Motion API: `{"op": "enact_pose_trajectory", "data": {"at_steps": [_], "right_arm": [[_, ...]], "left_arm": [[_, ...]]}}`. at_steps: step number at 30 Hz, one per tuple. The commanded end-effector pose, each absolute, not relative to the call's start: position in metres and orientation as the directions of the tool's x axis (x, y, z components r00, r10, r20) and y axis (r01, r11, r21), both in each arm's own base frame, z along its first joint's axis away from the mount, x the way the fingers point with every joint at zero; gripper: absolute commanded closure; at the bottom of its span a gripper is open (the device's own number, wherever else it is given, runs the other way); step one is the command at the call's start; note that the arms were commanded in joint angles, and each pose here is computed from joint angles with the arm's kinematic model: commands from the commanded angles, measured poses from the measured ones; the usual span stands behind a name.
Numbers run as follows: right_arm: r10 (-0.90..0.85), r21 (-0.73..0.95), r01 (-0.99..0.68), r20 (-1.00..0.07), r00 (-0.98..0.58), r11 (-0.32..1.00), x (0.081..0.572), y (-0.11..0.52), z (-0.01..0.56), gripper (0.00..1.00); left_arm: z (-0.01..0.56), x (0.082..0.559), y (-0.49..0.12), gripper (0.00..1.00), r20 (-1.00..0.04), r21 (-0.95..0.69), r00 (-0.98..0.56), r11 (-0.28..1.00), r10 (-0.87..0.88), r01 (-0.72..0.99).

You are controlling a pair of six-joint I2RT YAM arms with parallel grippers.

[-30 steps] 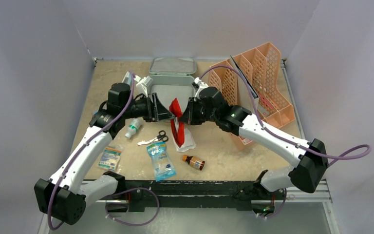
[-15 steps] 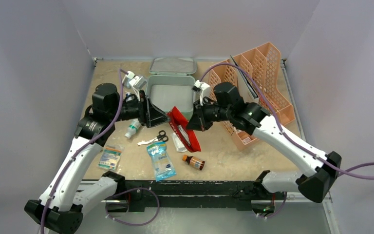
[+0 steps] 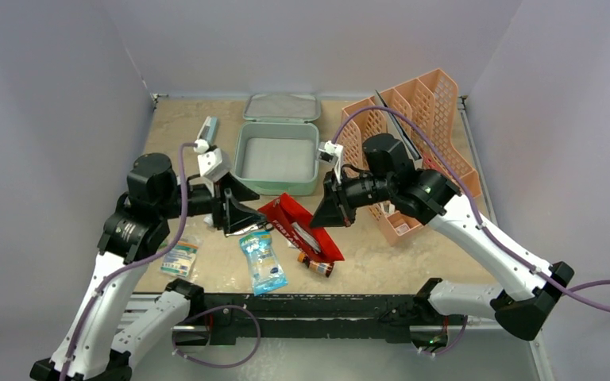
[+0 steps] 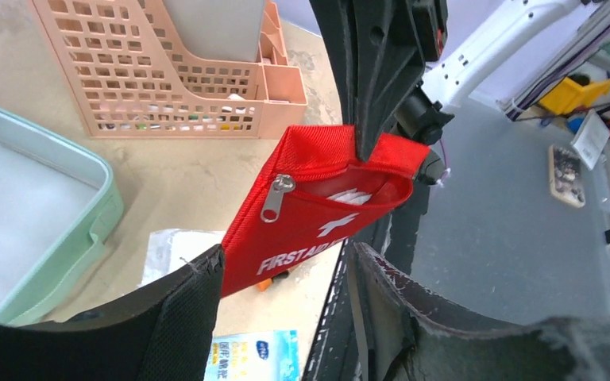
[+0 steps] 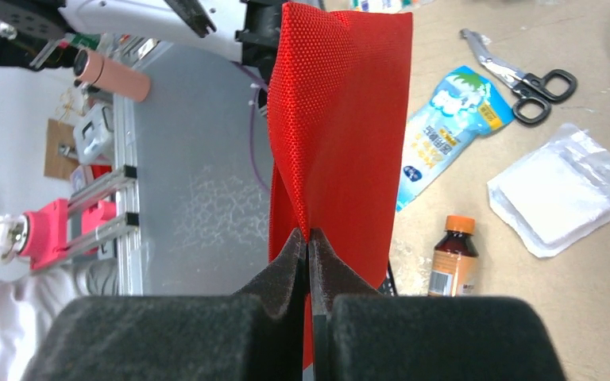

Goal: Organize the medicine kit
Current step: Zip the medicine pouch.

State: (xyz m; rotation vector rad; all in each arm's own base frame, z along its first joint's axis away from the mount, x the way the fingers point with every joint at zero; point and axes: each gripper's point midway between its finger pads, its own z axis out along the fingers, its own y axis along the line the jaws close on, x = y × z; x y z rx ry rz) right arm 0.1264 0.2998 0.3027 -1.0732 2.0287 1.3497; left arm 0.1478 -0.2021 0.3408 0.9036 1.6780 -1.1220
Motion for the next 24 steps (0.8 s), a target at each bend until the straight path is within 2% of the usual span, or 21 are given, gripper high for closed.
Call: {"op": "enact_pose_trajectory", "data": {"at_steps": [1, 4, 19, 22, 24], "right_arm": [[-0.352, 0.516, -0.855, -0.792, -0.499, 0.051, 0.104, 0.295, 0.334, 1.0], [-0.35, 0.515, -0.857, -0.799, -0.489, 0.02, 0.101, 0.296, 0.337, 1.0], [-0.328, 0.465, -0.879, -0.851, -0.41, -0.108, 0.089, 0.296, 0.347, 1.0], [-0.332, 0.467, -0.877, -0.849, -0.411, -0.11, 0.09, 0.297, 0.347, 1.0], [-0.33, 0.464, -0.878, -0.852, -0.407, -0.114, 0.091, 0.298, 0.348, 1.0]], "left_arm": [[0.348, 0.13, -0.2, 0.43, -0.986, -0.099, -0.126, 0.233, 0.106, 0.967], [0.35, 0.12, -0.204, 0.43, -0.991, -0.069, -0.086, 0.158, 0.099, 0.985], [0.338, 0.126, -0.216, 0.48, -0.991, -0.064, -0.062, -0.005, 0.122, 0.998], [0.34, 0.123, -0.219, 0.55, -0.993, -0.053, -0.047, -0.055, 0.106, 0.997], [0.339, 0.122, -0.22, 0.65, -0.994, -0.058, -0.049, -0.084, 0.102, 0.995]]}}
